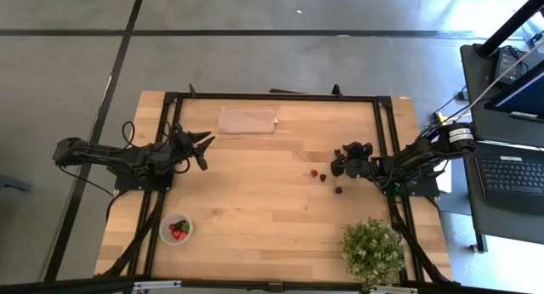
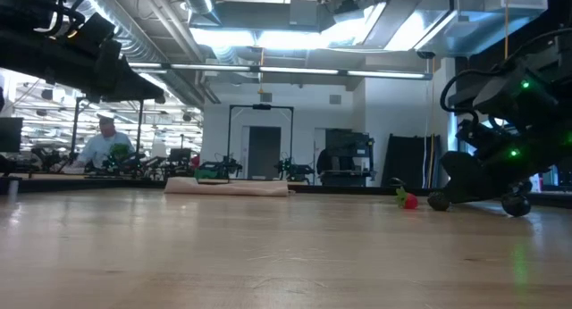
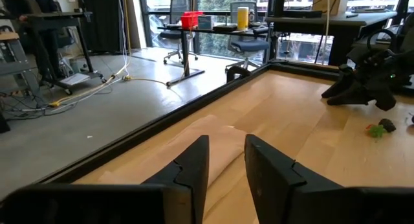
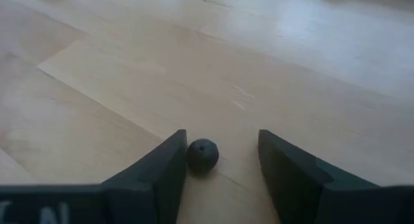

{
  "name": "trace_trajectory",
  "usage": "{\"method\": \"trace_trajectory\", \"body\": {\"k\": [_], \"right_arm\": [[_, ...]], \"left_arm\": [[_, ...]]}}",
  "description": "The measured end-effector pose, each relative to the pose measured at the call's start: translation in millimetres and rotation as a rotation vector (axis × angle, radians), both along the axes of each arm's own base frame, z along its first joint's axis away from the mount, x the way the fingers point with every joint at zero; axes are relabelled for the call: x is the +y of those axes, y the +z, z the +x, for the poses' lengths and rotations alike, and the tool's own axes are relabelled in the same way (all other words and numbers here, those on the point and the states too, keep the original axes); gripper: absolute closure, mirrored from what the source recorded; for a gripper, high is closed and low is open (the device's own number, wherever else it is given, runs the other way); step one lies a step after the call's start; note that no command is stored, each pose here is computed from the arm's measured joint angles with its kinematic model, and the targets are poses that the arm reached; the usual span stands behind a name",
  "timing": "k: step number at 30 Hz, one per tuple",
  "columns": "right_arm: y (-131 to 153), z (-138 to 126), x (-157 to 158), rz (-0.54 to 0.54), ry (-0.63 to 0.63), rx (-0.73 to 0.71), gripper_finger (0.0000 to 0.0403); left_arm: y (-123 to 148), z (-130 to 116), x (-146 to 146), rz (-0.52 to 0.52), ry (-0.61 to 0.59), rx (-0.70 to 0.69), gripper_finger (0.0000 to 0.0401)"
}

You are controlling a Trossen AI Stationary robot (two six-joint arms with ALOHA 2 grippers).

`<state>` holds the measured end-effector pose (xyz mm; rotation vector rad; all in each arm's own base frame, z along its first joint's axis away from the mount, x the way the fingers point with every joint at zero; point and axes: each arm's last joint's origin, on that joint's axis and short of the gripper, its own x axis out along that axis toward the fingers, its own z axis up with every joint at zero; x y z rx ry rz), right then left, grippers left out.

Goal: Pick and placing Produce into tupperware
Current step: Put the blueberry into the transparent bin

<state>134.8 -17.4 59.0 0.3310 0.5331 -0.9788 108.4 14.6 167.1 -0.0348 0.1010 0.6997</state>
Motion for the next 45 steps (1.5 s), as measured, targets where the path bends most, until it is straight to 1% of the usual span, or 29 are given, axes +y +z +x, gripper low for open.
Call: {"method": "trace_trajectory", "body": {"k": [4, 8, 11, 17, 20, 29, 33, 35, 37, 39, 42, 45], "right_arm": [[-1, -1, 0, 0.004, -0.006, 0.009, 0.0222], [-1, -2, 0, 0.008, -0.017, 0.005, 0.024], [-1, -2, 0, 0.005, -0.019, 0.008, 0.0262], [-1, -2, 0, 0.005, -0.023, 0.007, 0.0321], [-1, -2, 0, 0.008, -0.027, 0.0, 0.0341], [-1, -2, 0, 0.022, -0.053, -0.056, 0.0344], [3, 3, 0, 0.035, -0.045, -0.123, 0.0345], [6, 7, 1, 0.06, -0.014, -0.17, 0.0346], [10, 16, 3, 0.093, 0.061, -0.205, 0.0346], [19, 29, 5, 0.104, 0.145, -0.256, 0.0346], [32, 50, 7, 0.085, 0.277, -0.284, 0.0346], [52, 76, 9, 0.03, 0.377, -0.322, 0.0346]], "left_arm": [[0, 0, 0, 0.0, 0.0, -0.001, 0.0316], [0, 0, 0, -0.002, 0.001, -0.002, 0.0323], [0, 0, 0, -0.005, 0.001, -0.004, 0.0328], [0, 0, 0, -0.008, -0.017, -0.005, 0.0339], [0, 1, -1, -0.01, -0.028, -0.005, 0.0344], [0, 1, -1, -0.01, -0.028, -0.005, 0.036], [0, 1, -1, -0.01, -0.028, -0.005, 0.0367], [0, 1, -1, -0.01, -0.028, -0.005, 0.0371], [0, 1, -1, -0.01, -0.028, -0.005, 0.0374], [0, 1, -1, -0.01, -0.028, -0.005, 0.0378], [0, 1, -1, -0.01, -0.028, -0.006, 0.0383], [0, 1, -1, -0.01, -0.028, -0.006, 0.0388]]}}
